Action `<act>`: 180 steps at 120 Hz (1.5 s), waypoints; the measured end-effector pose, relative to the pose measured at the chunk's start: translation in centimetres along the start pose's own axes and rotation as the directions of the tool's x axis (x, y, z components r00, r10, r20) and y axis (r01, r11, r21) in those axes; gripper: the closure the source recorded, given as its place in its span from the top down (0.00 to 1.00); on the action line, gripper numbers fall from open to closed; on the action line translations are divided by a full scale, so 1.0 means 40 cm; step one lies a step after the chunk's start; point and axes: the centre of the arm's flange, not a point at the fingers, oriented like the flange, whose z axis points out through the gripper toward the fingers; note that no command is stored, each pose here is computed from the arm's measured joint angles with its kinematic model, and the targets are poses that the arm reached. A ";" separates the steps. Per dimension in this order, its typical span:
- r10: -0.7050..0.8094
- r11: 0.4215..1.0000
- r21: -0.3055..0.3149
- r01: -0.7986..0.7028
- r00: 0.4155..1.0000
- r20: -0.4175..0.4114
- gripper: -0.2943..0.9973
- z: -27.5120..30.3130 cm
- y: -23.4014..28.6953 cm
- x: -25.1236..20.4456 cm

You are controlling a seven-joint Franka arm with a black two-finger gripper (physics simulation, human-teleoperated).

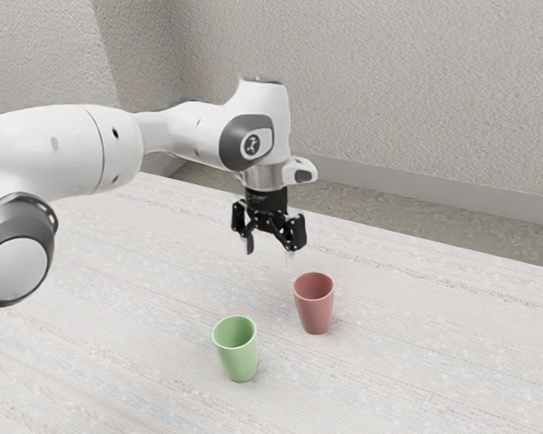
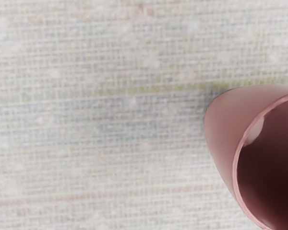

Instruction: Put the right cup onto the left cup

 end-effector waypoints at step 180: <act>-0.109 0.994 -0.019 0.108 0.992 -0.061 0.32 0.195 0.136 0.022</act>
